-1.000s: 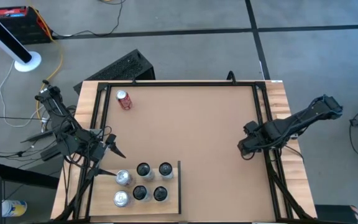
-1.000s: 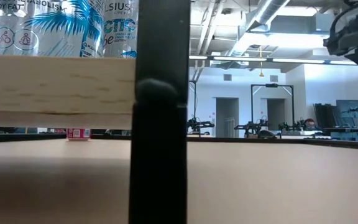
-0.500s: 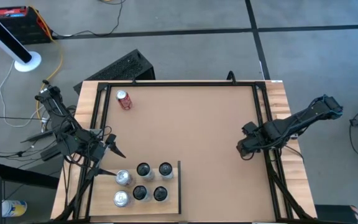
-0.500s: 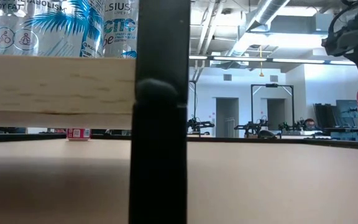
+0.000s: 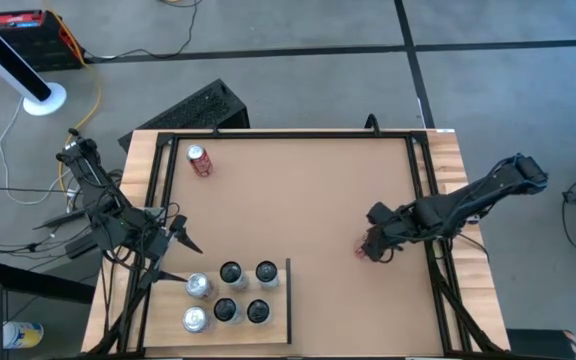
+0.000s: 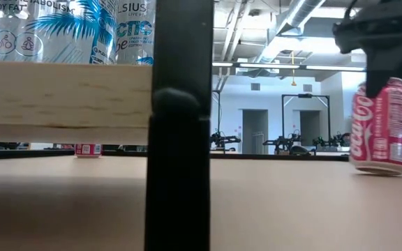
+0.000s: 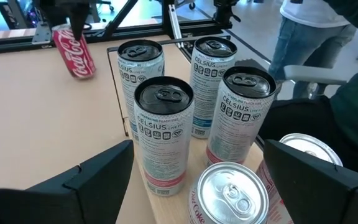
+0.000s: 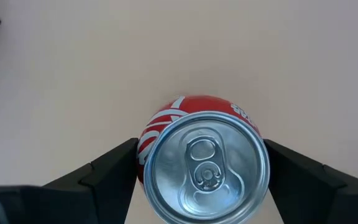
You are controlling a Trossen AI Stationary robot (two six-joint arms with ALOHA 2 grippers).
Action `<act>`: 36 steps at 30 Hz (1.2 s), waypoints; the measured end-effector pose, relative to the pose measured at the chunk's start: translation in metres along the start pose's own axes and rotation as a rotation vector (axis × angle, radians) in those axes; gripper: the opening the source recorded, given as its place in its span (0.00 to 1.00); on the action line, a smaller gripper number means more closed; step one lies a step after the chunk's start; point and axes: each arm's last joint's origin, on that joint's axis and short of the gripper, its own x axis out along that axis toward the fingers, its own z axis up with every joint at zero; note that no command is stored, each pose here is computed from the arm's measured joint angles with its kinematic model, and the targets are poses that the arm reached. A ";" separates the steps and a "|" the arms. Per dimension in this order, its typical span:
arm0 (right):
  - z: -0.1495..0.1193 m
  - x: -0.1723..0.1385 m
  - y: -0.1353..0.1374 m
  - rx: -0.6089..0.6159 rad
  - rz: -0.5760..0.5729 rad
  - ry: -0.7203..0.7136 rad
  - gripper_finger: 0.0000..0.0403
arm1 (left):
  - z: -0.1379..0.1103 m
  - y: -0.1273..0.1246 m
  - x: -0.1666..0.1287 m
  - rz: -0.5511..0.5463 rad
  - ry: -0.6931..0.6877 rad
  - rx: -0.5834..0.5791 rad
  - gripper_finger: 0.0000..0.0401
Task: Place canned beverage on shelf
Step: Put the right red soda can on the shelf
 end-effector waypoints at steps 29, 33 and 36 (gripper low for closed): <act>0.133 -0.028 0.118 -0.601 0.067 -0.231 0.81 | 0.014 0.010 0.001 0.138 -0.125 0.116 0.86; 0.155 -0.032 0.129 -0.667 0.065 -0.273 0.81 | 0.022 0.021 0.003 0.181 -0.181 0.136 0.86; 0.166 -0.037 0.133 -0.696 0.065 -0.292 0.81 | 0.024 0.033 0.006 0.212 -0.177 0.146 0.86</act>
